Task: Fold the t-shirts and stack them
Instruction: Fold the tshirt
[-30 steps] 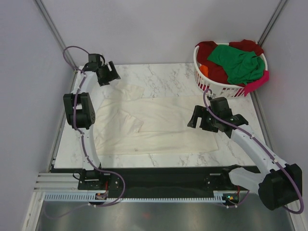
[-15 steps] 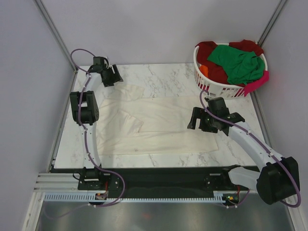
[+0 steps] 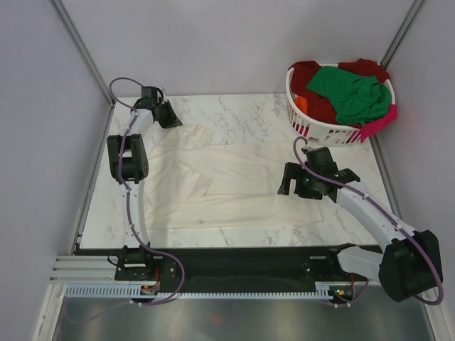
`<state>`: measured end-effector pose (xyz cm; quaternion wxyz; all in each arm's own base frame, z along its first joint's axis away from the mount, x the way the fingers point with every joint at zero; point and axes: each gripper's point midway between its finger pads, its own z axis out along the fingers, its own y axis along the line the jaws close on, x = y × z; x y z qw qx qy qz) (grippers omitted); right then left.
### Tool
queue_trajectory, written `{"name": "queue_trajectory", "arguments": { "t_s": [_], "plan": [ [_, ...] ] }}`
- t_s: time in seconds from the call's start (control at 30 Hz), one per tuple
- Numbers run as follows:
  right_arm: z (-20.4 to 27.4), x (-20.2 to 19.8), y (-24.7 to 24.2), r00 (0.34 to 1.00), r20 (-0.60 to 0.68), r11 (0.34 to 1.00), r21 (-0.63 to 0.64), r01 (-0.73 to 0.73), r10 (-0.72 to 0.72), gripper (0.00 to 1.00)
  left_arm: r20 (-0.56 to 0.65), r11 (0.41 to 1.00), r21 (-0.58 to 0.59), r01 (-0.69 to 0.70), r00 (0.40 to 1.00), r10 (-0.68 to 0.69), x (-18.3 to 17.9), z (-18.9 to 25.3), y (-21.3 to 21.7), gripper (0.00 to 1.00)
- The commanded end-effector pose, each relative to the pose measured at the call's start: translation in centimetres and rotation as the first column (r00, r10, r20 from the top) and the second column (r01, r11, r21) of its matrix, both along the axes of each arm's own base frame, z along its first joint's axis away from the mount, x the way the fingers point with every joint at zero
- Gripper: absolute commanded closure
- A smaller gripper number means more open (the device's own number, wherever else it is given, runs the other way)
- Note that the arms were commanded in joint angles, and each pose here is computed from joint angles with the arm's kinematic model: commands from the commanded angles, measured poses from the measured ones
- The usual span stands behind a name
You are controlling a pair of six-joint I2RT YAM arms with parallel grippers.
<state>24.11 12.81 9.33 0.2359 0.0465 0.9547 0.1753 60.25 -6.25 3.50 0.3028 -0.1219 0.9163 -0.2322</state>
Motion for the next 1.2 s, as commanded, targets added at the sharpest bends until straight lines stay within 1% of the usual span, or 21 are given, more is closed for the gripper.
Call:
{"name": "queue_trajectory", "arguments": {
  "t_s": [0.0,0.13,0.27,0.3,0.4,0.43,0.5,0.53,0.57,0.6,0.63,0.67,0.77,0.8,0.83,0.9,0.93,1.0,1.03,1.1,1.17],
  "plan": [
    [0.7,0.4,-0.1,0.999,0.044,1.000,-0.011,-0.007,0.007,0.02,0.057,0.999,-0.038,0.036,0.998,-0.034,1.2,2.1,-1.3,0.98],
    [0.5,0.5,-0.1,0.999,0.040,1.000,-0.012,-0.007,0.008,0.02,0.123,0.997,-0.017,0.071,0.990,-0.069,1.7,5.0,-1.7,0.98],
    [1.0,1.0,0.0,0.998,0.055,1.000,-0.009,-0.007,0.007,0.02,0.204,0.996,-0.006,0.090,0.975,-0.087,1.5,10.0,-1.8,0.98],
    [1.3,1.3,0.1,0.998,0.062,1.000,-0.006,-0.004,0.004,0.02,0.240,0.995,0.001,0.096,0.966,-0.094,1.1,12.4,-1.8,0.98],
    [2.3,2.4,0.2,0.996,0.091,1.000,-0.012,0.002,-0.001,0.02,0.258,0.993,0.007,0.120,0.959,-0.117,-0.7,14.6,-2.0,0.98],
    [2.5,2.8,0.2,0.995,0.098,1.000,-0.015,0.004,-0.002,0.02,0.273,0.991,0.011,0.130,0.953,-0.128,-2.2,16.3,-2.1,0.98],
    [3.5,3.8,0.6,0.993,0.117,1.000,-0.010,0.005,-0.004,0.02,0.279,0.990,0.022,0.143,0.950,-0.143,-4.0,17.5,-2.1,0.98],
    [3.7,4.1,0.7,0.993,0.121,1.000,-0.007,0.007,-0.006,0.02,0.242,0.989,0.021,0.149,0.959,-0.150,-5.6,16.2,-2.1,0.98],
    [4.0,4.4,0.7,0.992,0.129,1.000,-0.002,0.011,-0.010,0.02,0.279,0.988,0.032,0.154,0.948,-0.157,-7.0,18.6,-2.2,0.98],
    [4.8,4.8,0.9,0.990,0.143,1.000,0.005,0.009,-0.010,0.02,0.280,0.986,0.046,0.159,0.946,-0.166,-8.1,18.8,-2.0,0.98],
    [5.1,5.0,0.9,0.988,0.154,1.000,0.008,0.014,-0.015,0.02,0.232,0.985,0.041,0.166,0.957,-0.171,-9.8,17.0,-2.1,0.98],
    [5.4,5.2,0.9,0.987,0.162,1.000,0.007,0.017,-0.018,0.02,0.273,0.984,0.051,0.171,0.945,-0.179,-11.6,19.4,-2.2,0.98],
    [6.3,5.8,0.6,0.981,0.193,0.999,-0.003,0.035,-0.034,0.02,0.209,0.981,0.038,0.188,0.959,-0.192,-16.7,17.8,-2.3,0.98],
    [6.7,6.0,0.5,0.978,0.203,0.999,-0.005,0.044,-0.042,0.02,0.247,0.983,0.052,0.178,0.951,-0.185,-18.8,19.8,-2.2,0.98],
    [6.6,6.2,0.3,0.977,0.205,0.998,-0.015,0.053,-0.049,0.02,0.185,0.985,0.053,0.166,0.967,-0.173,-21.1,17.7,-1.9,0.98],
    [6.8,6.7,0.3,0.977,0.206,0.998,-0.021,0.064,-0.059,0.02,0.188,0.986,0.066,0.150,0.969,-0.160,-25.0,18.6,-1.7,0.98],
    [6.8,6.9,0.4,0.977,0.204,0.998,-0.019,0.067,-0.061,0.02,0.136,0.988,0.071,0.141,0.979,-0.149,-26.8,16.7,-1.4,0.98],
    [7.2,7.8,0.4,0.975,0.210,0.997,-0.026,0.077,-0.070,0.02,0.089,0.988,0.086,0.130,0.986,-0.138,-29.5,15.8,-1.0,0.98],
    [7.4,8.2,0.4,0.974,0.211,0.996,-0.032,0.087,-0.078,0.02,0.077,0.990,0.115,0.079,0.993,-0.088,-30.9,15.0,-0.2,0.98],
    [8.3,9.9,0.1,0.967,0.232,0.991,-0.054,0.122,-0.107,0.02,0.038,0.994,0.099,0.054,0.998,-0.058,-32.4,14.0,-0.2,0.98],
    [8.8,11.0,0.0,0.966,0.230,0.988,-0.069,0.140,-0.121,0.02,-0.040,0.996,0.076,0.035,0.999,-0.032,-34.2,12.2,-0.3,0.98]
  ]
}}
